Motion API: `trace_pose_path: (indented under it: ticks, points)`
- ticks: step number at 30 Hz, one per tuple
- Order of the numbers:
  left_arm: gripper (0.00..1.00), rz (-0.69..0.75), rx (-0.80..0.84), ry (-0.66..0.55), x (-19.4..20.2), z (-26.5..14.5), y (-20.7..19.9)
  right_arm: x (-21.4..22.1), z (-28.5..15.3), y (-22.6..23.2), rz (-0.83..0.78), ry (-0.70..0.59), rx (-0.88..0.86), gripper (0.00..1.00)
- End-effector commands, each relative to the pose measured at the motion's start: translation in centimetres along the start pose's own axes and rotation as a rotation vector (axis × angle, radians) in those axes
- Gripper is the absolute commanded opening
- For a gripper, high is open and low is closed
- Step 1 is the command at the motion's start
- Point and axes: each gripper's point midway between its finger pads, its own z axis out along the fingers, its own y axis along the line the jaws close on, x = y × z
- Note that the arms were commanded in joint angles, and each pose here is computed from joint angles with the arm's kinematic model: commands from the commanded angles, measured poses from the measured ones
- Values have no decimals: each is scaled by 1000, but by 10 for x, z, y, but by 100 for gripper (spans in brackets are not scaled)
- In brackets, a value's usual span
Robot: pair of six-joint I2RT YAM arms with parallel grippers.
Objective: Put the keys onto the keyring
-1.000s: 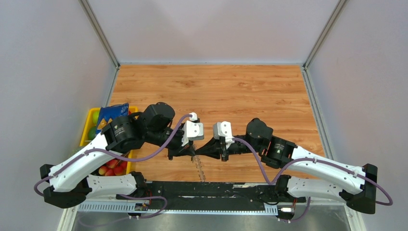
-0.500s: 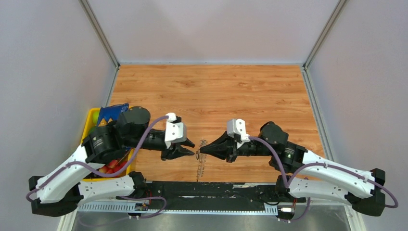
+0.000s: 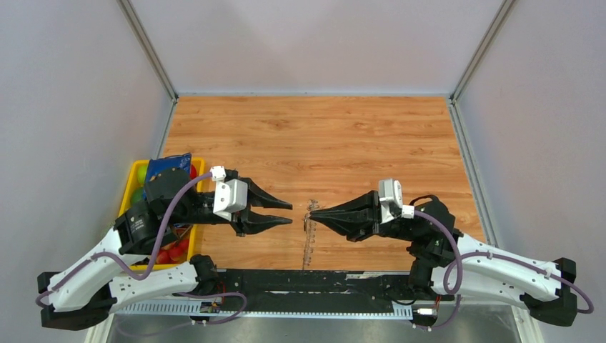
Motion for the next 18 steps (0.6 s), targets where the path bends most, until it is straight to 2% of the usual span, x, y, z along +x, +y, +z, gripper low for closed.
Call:
trace_pose_path:
  ticks: [1,8,18]
  points:
    - [40,14,24,-142,-33,7,-2,-68,-1,5,-56,-272,-4,0]
    - [40,2,3,-215,-44,9,2,-99,-7,5,-152,-413,10,0]
    - [41,9,-66,-380,-80,2,12,-122,-10,11,-252,-567,-12,0]
